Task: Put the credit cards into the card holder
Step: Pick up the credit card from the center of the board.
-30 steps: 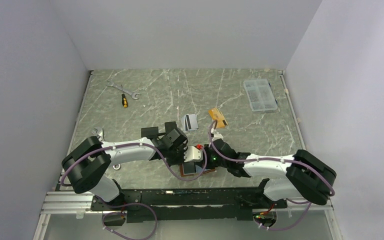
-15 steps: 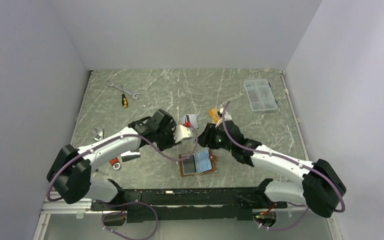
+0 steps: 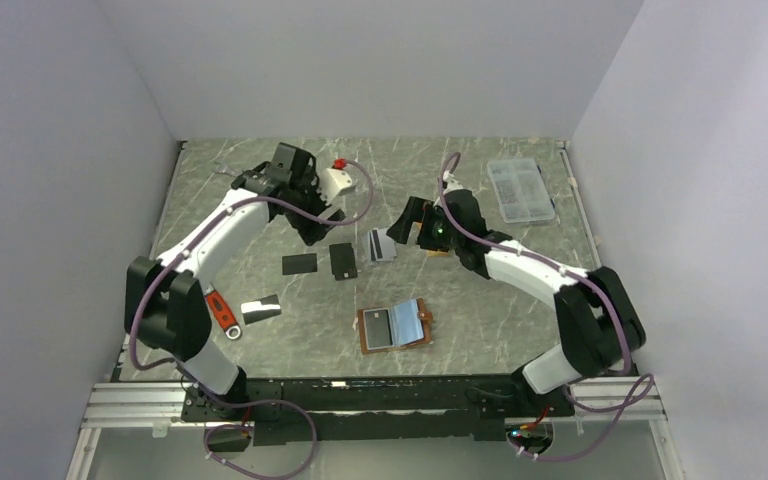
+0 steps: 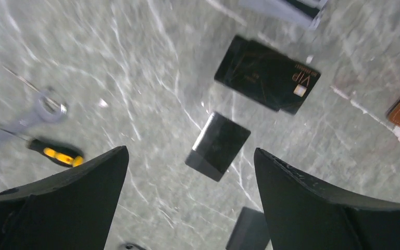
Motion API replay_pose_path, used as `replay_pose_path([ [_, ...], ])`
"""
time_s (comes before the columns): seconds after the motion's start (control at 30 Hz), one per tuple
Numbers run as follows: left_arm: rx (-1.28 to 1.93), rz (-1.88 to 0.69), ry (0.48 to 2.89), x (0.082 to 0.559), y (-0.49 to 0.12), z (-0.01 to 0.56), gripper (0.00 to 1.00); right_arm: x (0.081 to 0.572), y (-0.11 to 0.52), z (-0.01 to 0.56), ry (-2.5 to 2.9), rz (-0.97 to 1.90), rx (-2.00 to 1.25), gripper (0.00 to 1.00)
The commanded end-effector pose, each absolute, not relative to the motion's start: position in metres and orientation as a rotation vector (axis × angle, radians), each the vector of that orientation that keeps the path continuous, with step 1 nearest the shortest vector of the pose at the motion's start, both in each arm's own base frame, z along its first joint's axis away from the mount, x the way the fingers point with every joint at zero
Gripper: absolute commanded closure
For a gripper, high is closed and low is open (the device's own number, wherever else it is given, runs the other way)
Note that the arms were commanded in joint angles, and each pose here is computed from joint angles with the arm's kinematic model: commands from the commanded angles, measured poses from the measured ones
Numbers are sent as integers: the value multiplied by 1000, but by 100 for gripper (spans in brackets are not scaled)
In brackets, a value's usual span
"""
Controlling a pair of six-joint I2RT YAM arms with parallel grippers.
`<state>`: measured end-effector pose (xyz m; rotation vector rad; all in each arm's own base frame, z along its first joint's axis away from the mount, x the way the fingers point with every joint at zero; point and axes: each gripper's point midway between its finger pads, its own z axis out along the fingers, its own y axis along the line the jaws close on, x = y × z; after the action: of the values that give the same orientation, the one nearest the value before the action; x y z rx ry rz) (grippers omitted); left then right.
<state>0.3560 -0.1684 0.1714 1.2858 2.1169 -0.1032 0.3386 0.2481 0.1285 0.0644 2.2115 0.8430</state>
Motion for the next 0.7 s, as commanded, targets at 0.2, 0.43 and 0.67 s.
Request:
replay_pose_path([
  [0.2,1090,-539,2217,351,-191,182,1,388,259,122,2194,878,45,1],
  [0.43,936,-702,2262,385,-213,144,1,408,267,97,2258,912,86,0],
  [0.67,730,-636,2348,431,-220,117,1,424,268,69,2295,871,121,6],
])
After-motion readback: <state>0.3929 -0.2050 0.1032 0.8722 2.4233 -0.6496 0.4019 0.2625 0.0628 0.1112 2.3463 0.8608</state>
